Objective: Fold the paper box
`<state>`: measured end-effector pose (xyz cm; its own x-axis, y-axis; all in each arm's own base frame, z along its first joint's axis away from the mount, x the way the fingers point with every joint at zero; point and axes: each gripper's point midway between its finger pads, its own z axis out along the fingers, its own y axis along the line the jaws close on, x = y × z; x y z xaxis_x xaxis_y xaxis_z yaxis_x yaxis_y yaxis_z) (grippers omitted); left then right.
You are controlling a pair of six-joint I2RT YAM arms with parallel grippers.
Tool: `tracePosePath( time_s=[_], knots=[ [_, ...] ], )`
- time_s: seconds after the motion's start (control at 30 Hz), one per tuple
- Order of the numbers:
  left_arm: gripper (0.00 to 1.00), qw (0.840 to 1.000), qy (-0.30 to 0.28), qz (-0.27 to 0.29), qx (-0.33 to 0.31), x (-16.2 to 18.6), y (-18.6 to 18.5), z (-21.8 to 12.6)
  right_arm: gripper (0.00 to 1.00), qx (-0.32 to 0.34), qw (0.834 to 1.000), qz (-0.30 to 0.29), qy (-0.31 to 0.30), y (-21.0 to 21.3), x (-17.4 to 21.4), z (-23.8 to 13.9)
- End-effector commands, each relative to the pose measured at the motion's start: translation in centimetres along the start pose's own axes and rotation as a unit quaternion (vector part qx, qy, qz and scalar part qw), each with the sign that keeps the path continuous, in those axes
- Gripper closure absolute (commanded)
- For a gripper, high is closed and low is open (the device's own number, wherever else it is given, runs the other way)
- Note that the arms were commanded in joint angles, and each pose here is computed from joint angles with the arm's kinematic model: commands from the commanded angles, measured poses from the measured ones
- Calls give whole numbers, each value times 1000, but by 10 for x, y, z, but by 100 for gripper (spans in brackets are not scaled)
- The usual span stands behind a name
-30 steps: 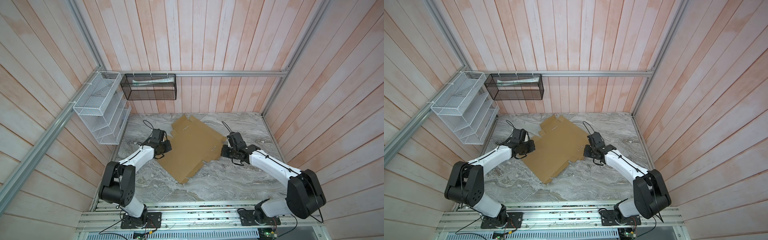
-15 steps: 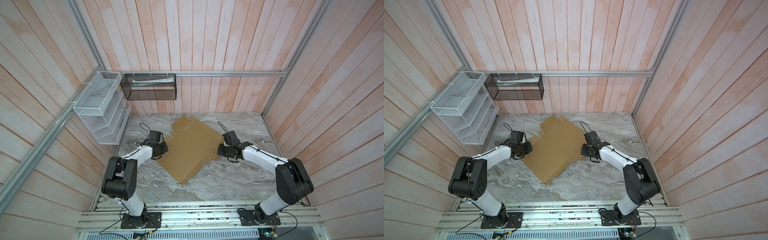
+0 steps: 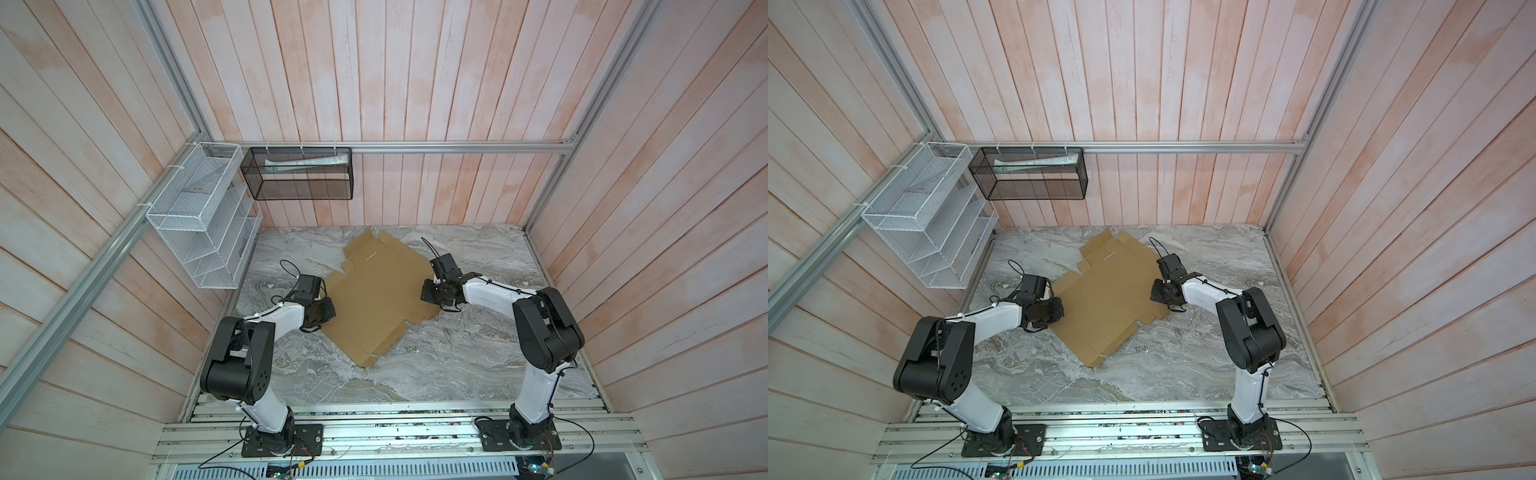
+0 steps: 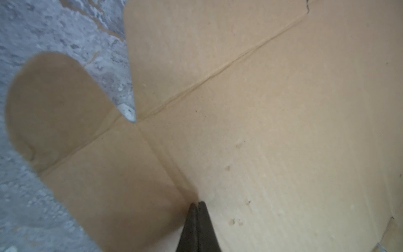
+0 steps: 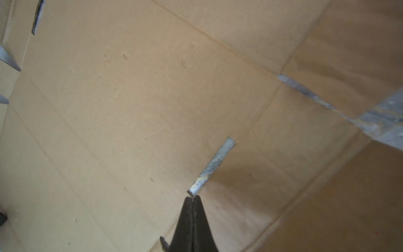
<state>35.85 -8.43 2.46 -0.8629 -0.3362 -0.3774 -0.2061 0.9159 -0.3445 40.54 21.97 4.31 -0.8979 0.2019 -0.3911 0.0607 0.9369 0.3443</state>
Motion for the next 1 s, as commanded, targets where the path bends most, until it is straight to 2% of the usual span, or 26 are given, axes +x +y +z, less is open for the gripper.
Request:
tracePosePath(
  time_s=[0.0, 0.33, 0.6, 0.97],
  knots=[
    [100, 1000, 10, -8, 20, 15, -1, -4, 100, -11, 1000, -8, 2, 10, -6, 10],
    [100, 999, 26, -13, 20, 53, 0, -15, 100, -15, 1000, -13, 20, 15, -7, 36],
    [100, 998, 46, -3, 33, 86, -18, -17, 100, -13, 999, -18, 29, 16, -7, 49],
    [100, 995, 79, 42, 46, 133, -57, -15, 100, 3, 999, -30, 35, 5, -15, 64]
  ],
)
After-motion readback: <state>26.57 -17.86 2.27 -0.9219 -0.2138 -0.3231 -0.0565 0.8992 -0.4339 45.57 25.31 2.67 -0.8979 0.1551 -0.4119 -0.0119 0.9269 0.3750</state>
